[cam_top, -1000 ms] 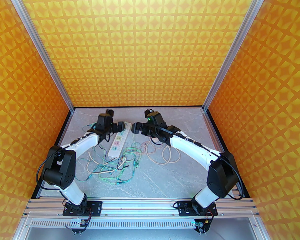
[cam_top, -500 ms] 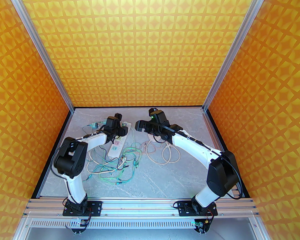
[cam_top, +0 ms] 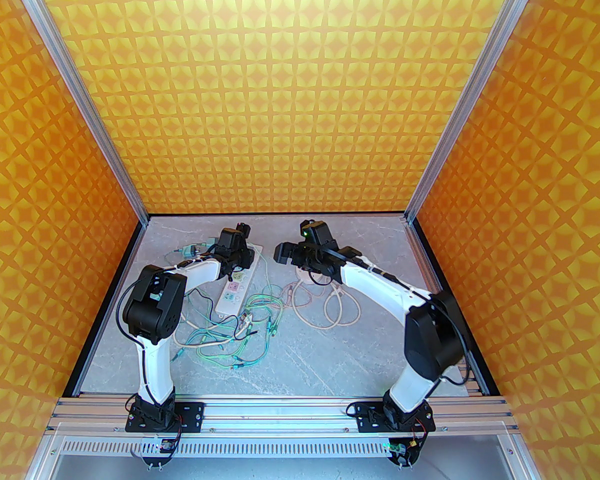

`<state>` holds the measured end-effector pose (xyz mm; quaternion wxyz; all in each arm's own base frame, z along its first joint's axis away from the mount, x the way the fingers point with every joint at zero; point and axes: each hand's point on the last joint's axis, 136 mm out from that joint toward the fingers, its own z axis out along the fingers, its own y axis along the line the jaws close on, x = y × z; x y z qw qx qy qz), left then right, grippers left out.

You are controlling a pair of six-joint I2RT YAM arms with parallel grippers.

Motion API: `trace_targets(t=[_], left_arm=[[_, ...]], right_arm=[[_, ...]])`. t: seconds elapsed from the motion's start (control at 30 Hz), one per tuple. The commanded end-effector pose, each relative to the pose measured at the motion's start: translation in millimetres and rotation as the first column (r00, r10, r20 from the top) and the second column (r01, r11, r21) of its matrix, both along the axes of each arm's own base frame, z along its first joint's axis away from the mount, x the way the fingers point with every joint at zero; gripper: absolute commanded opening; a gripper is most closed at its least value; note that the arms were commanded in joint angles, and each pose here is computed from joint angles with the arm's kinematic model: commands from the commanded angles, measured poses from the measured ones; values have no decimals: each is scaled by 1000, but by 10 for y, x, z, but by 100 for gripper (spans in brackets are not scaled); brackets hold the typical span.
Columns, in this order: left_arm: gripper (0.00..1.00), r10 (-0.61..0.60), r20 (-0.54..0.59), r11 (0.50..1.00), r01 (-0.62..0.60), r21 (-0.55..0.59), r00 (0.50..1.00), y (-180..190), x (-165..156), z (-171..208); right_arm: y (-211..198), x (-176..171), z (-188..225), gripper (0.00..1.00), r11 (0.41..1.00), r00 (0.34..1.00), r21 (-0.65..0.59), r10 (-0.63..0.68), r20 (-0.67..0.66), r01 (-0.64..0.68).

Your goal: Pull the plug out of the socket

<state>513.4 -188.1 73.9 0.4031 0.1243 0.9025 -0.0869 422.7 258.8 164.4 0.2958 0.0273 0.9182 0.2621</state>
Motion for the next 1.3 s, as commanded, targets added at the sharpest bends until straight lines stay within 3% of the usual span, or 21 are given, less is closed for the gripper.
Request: trace_targets(t=[0.0,0.1,0.4,0.5,1.03,1.27], left_arm=[[27,-14,-10,999,14,36,1000,-5,-37,5],[25,-40,-6,998,40,38,999,-91,-81,38],[21,-143,-18,990,143,13,990,-479,-255,81],[22,-167,-24,986,167,11,986,-565,-309,64],[22,-229,-42,973,229,4,973,-778,-406,100],[22,-230,-42,973,230,3,972,-787,-408,114]], right_arm=[[98,141,26,99,999,1000,35,29,-3,-29],[184,285,-8,88,996,999,84,44,-14,-43],[349,714,-261,16,986,995,160,66,-78,-53],[438,815,-369,3,983,992,175,80,-98,-62],[768,1101,-1039,0,968,964,237,137,-229,-82],[710,1068,-1335,0,981,950,183,118,-290,-66]])
